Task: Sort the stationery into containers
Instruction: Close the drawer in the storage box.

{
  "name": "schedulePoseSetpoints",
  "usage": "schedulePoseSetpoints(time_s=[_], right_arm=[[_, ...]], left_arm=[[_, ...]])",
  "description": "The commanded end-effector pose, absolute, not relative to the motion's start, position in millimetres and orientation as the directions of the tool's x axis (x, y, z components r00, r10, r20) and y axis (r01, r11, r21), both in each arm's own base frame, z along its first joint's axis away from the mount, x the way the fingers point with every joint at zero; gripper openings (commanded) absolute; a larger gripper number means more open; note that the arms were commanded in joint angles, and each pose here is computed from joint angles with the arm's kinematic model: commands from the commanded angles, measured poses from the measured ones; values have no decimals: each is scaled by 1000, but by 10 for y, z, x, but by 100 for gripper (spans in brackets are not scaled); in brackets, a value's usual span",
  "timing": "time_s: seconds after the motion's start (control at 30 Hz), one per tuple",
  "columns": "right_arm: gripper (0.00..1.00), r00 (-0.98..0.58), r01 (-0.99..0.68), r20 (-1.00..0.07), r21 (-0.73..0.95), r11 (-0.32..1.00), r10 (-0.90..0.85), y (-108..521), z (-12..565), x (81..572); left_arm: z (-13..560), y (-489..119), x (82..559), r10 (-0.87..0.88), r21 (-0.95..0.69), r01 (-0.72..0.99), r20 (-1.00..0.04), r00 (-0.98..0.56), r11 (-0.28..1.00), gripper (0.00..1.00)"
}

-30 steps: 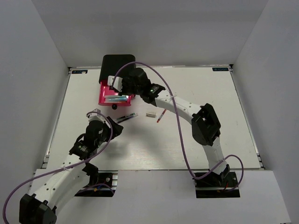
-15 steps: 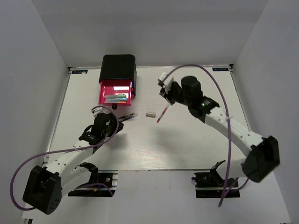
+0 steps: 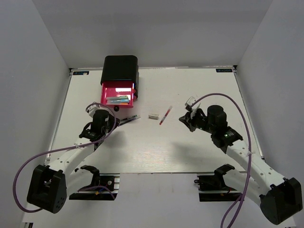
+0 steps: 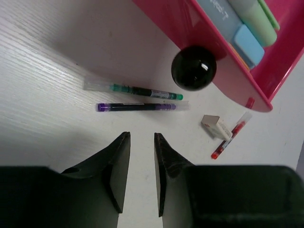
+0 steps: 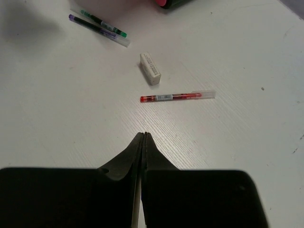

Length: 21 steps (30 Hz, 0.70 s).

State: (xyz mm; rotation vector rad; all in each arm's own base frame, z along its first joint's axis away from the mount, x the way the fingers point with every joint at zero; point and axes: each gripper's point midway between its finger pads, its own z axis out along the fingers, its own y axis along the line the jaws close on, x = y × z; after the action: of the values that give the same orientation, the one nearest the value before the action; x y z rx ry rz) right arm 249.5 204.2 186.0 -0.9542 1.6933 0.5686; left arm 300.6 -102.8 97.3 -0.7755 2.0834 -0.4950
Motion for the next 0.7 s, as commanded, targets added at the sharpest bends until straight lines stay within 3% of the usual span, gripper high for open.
schedulePoseSetpoints(time_s=[0.0, 0.67], right_arm=[[0, -73, -818, -969, -76, 571, -234, 2040, 2037, 2526], [0, -74, -796, -978, -60, 602, -195, 1826, 2044, 2566]], left_arm=[[1180, -927, 3112, -753, -644, -390, -549, -363, 658, 37], [1117, -863, 3447, -810, -660, -469, -476, -343, 586, 37]])
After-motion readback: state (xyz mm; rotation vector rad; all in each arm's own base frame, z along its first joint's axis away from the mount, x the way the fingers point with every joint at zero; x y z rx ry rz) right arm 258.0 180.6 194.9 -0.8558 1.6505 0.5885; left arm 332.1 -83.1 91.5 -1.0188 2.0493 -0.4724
